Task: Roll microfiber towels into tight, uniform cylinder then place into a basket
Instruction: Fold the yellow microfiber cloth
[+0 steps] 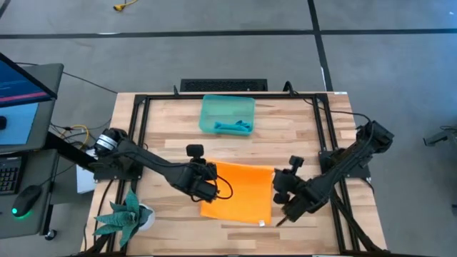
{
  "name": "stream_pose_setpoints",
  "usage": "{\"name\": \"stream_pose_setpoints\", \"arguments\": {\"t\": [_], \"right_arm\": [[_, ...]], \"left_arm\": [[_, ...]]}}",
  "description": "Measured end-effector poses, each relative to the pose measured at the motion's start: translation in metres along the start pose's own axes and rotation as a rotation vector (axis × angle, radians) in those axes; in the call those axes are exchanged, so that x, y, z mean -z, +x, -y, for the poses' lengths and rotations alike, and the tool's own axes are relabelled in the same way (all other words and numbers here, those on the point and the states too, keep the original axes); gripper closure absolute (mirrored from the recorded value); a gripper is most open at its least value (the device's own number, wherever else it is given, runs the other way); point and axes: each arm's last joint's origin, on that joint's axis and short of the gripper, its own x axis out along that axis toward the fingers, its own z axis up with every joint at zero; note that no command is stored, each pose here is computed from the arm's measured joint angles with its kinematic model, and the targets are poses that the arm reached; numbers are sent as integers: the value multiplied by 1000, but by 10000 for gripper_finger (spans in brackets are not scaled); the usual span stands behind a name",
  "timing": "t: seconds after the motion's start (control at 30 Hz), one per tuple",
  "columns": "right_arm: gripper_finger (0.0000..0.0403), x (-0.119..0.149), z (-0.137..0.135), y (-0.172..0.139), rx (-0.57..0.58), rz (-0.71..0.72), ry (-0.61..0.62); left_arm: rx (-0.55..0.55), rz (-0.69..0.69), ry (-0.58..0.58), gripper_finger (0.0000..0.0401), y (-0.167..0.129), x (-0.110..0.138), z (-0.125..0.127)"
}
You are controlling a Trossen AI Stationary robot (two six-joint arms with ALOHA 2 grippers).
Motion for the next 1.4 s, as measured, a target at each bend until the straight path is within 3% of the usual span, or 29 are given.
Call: {"name": "stream_pose_setpoints", "arguments": {"t": [0.27,0.57,0.77,1.4], "right_arm": [[396,8,-25,-8,-213,29,-18],[394,16,-38,-22,-352,-1,-13],[395,15,-46,-29,-466,1,-2],[390,27,-88,13,-488,-172,-106]], "left_arm": [[52,41,8,401,-10,14,28],[376,122,42,401,-35,16,65],[432,153,36,401,-43,16,73],[500,158,15,401,-24,26,88]]}}
